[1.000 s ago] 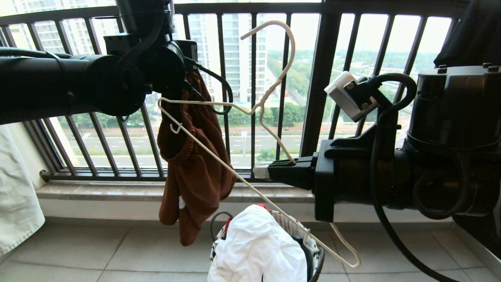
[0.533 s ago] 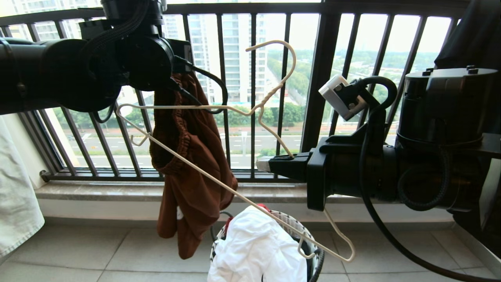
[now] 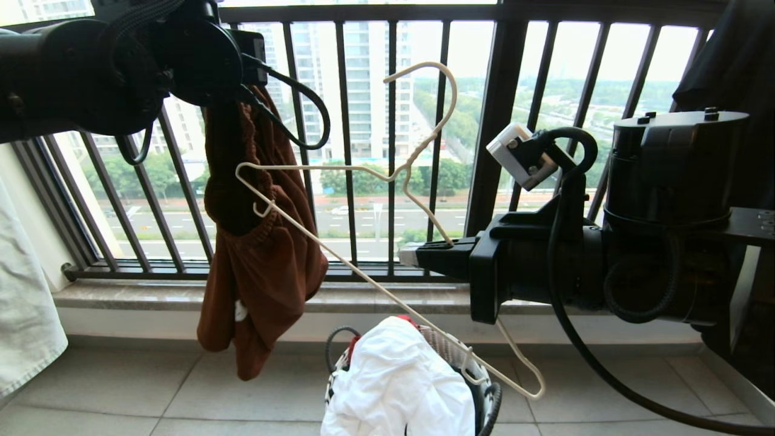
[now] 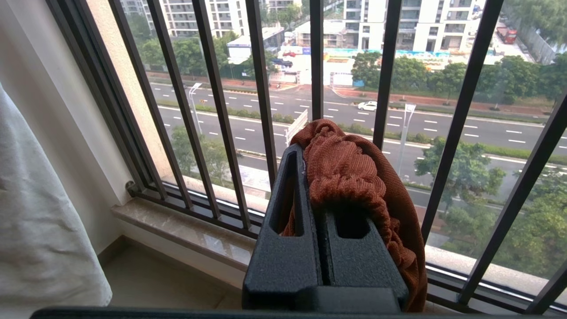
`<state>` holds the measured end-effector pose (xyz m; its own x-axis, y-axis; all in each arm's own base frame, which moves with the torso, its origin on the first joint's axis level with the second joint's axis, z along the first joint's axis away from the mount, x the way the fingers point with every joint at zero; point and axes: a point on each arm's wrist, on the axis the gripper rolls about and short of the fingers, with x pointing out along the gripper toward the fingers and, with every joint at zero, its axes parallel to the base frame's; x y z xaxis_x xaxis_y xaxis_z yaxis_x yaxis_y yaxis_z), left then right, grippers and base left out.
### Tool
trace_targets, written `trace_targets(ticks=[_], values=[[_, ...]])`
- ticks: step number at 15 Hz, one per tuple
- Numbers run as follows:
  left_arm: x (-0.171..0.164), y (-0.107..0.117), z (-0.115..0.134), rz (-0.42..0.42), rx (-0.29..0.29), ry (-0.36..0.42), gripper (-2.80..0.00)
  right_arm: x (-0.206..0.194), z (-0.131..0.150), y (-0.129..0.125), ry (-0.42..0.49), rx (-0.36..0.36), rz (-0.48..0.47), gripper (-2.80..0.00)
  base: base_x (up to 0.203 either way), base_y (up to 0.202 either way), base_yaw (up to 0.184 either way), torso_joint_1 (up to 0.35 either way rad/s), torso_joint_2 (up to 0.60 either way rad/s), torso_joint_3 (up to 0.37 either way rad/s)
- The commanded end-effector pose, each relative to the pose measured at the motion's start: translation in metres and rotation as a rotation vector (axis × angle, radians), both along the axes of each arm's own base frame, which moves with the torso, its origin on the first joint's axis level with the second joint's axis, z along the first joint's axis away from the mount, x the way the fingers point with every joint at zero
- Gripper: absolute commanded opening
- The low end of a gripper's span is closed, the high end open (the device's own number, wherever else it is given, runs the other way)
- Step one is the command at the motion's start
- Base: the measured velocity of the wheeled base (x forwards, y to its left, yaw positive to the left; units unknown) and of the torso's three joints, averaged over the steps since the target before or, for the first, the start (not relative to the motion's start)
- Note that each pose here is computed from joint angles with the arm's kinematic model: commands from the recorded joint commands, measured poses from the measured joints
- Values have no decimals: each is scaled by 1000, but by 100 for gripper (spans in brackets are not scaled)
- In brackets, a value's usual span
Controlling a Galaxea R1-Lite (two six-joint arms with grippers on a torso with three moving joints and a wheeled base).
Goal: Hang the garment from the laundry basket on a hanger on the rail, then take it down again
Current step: Hang the clothes on the clothes rack
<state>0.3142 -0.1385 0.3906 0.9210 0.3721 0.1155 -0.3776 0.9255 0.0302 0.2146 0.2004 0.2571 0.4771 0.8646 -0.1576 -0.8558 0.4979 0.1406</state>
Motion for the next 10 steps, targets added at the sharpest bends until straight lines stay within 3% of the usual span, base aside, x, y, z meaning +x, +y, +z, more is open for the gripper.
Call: trace_targets(ticks=[1,5,10], values=[[2,-2,-2,3,6,13,-280,4,-1,3,-1,-2,-18,-280,0,0,0,0,0,0],[-6,2,-8,5,55,120,-280,11,-1,3,-20,-18,-86,-280,0,0,0,0,0,0],[-23,11,-17,1,156,312,-280,25,-12,9,-46,-84,-187,-280,0,0,0,0,0,0]])
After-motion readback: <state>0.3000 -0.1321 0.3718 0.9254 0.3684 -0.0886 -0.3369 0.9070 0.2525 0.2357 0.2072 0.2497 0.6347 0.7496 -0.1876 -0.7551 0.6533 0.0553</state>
